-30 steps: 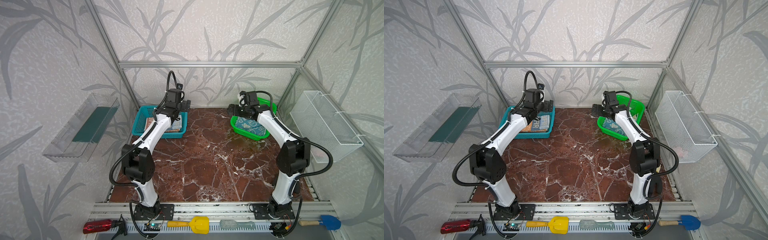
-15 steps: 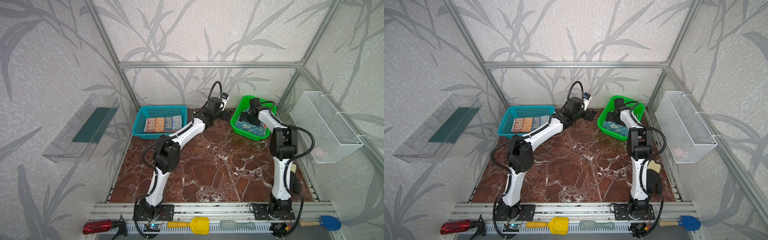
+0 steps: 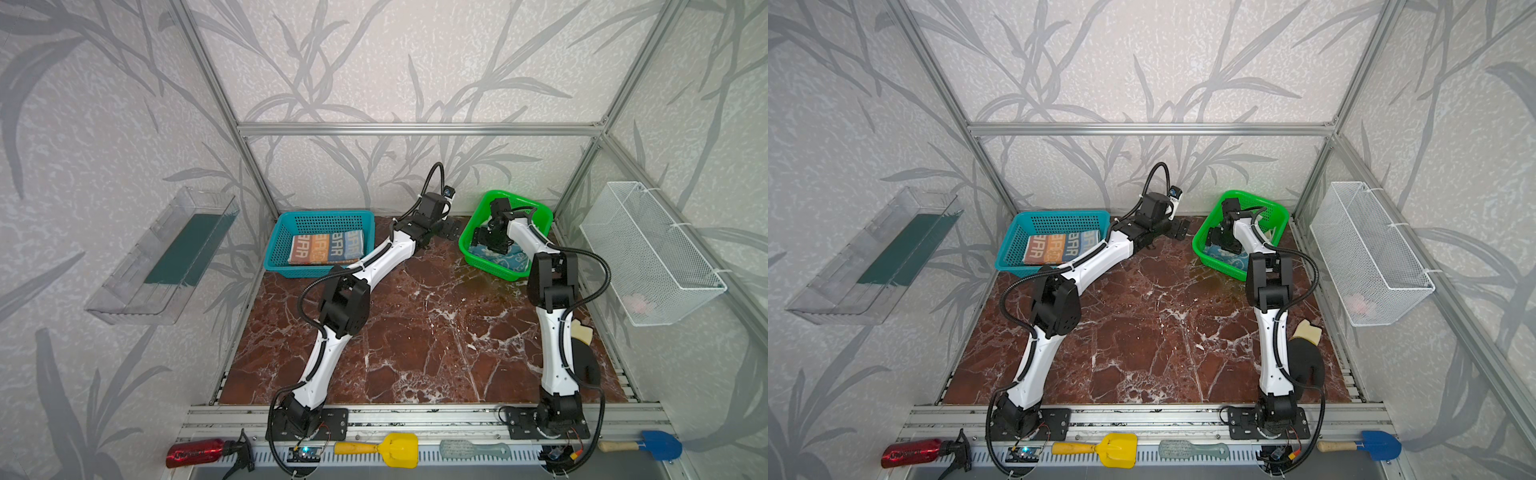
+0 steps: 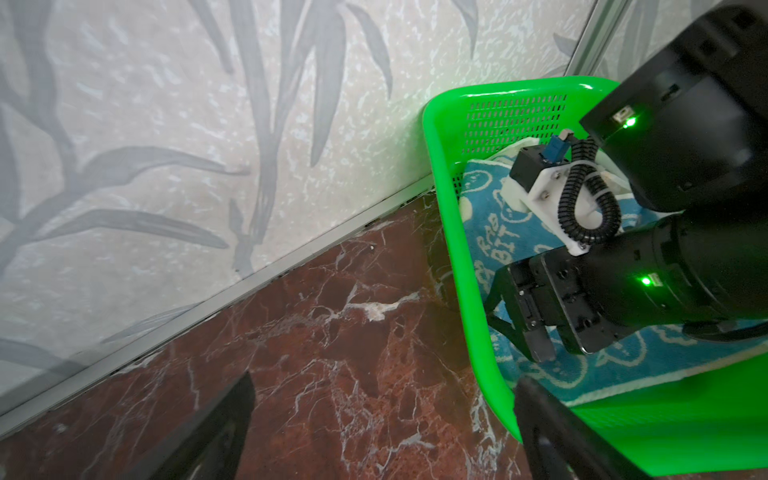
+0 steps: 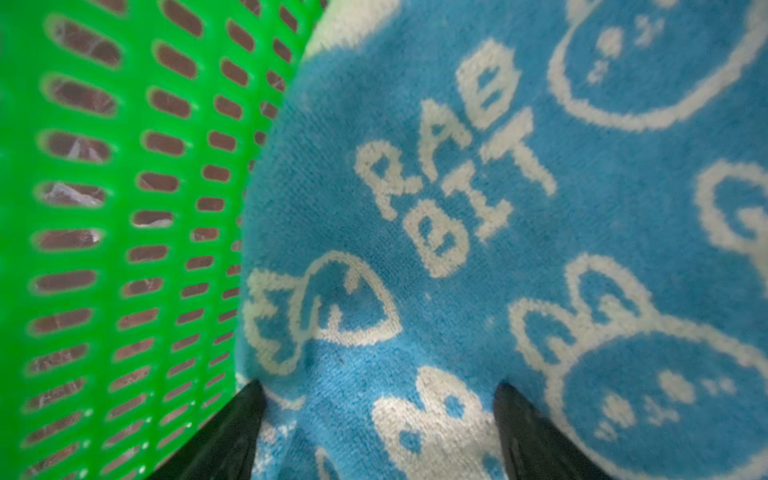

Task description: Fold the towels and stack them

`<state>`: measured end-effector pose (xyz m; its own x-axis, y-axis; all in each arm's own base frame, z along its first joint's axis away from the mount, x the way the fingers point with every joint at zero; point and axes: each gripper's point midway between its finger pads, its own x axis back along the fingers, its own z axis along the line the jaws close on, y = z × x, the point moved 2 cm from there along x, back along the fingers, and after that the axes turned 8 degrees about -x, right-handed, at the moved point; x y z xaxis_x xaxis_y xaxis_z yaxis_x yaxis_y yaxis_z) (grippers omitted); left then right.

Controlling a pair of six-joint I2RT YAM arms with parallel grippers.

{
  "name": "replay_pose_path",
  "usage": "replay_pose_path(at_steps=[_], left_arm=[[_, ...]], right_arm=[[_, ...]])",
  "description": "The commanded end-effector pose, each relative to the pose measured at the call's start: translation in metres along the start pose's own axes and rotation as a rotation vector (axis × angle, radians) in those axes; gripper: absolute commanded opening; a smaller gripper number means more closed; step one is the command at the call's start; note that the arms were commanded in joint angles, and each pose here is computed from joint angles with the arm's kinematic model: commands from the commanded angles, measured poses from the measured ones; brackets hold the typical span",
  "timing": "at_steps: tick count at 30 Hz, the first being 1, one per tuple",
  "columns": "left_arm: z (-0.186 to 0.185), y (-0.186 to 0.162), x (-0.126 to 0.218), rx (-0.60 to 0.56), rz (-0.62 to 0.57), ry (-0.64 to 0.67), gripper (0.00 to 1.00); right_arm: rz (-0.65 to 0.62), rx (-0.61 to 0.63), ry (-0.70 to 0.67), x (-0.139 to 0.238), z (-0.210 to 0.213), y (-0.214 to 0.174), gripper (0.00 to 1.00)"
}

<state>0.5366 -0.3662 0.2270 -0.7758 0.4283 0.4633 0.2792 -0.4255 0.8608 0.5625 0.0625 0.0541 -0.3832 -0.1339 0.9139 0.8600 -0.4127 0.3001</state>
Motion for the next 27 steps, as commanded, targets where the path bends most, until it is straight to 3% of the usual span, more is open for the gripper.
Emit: replay_pose_path(at_steps=[1,5,9,14,20,27], left_arm=[[0.004,0.005,0.004,-0.075,0.02,0.024,0.99],[0.003,0.007,0.01,-0.075,0.028,0.025,0.99],[0.008,0.006,0.016,-0.071,0.021,0.065,0.99],[0.015,0.022,0.036,-0.039,0.036,0.123,0.99],[0.028,0.051,0.076,0.041,0.015,0.121,0.99],[0.042,0.046,0.11,0.099,0.053,0.14,0.99]], right_arm=[[0.072,-0.006,-0.051,-0.012,-0.01,-0.016,0.72],[0.078,-0.006,-0.055,-0.014,-0.012,-0.017,0.37],[0.059,0.008,-0.028,0.003,-0.004,-0.011,0.12],[-0.045,0.047,0.049,0.071,0.018,0.01,0.01],[-0.205,0.125,0.135,0.173,0.05,0.02,0.0],[-0.231,0.161,0.22,0.212,0.07,0.01,0.0]])
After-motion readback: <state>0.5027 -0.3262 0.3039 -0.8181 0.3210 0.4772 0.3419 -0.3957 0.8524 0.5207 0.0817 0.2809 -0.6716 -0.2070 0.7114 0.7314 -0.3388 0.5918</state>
